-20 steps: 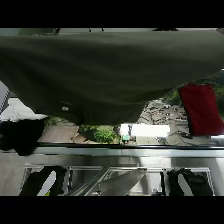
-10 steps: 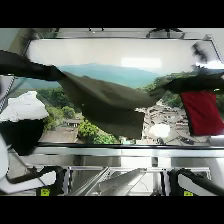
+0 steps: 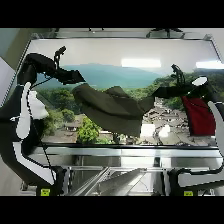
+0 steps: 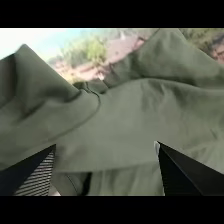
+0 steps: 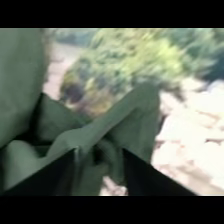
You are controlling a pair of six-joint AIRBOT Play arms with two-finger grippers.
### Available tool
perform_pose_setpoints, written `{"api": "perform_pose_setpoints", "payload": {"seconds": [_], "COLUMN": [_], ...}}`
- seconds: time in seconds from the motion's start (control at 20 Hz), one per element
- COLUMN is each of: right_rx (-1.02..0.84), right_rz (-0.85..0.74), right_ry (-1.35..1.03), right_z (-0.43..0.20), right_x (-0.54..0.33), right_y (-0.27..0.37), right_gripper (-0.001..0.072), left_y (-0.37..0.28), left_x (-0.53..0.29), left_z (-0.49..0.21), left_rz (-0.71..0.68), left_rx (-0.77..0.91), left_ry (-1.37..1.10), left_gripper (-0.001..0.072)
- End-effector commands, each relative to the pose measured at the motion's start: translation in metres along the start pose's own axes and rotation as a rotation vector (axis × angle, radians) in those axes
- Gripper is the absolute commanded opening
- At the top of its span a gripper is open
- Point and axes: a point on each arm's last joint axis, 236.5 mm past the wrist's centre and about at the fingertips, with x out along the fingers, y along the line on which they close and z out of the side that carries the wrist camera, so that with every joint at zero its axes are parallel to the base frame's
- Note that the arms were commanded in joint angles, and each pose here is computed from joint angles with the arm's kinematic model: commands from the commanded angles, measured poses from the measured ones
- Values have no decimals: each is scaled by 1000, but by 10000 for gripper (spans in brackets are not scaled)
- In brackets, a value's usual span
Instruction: Fold the shirts.
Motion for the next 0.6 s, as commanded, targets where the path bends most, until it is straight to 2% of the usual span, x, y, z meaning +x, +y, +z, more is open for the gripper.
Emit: {"api": "perform_pose_setpoints", "payload": {"seconds": [0.0, 0.3, 0.35, 0.4, 0.55], "right_rx": [-107, -78, -75, -73, -58], "right_rz": [-125, -120, -123, -121, -105], "right_ry": [30, 117, 119, 129, 154], "right_z": [12, -11, -12, -14, -20], "right_x": [-29, -37, -37, -36, -28], "right_y": [-30, -39, -41, -42, -45], "right_gripper": [636, 632, 521, 313, 300], "left_y": [-22, -89, -99, -108, -124], "left_x": [-17, 23, 38, 54, 100], "left_z": [-24, -158, -183, -205, -253], "left_rz": [-38, -91, -88, -91, -81], "left_rx": [-55, -134, -141, -155, -175], "left_ry": [114, 340, 354, 361, 361], "left_gripper": [688, 688, 688, 688, 688]}}
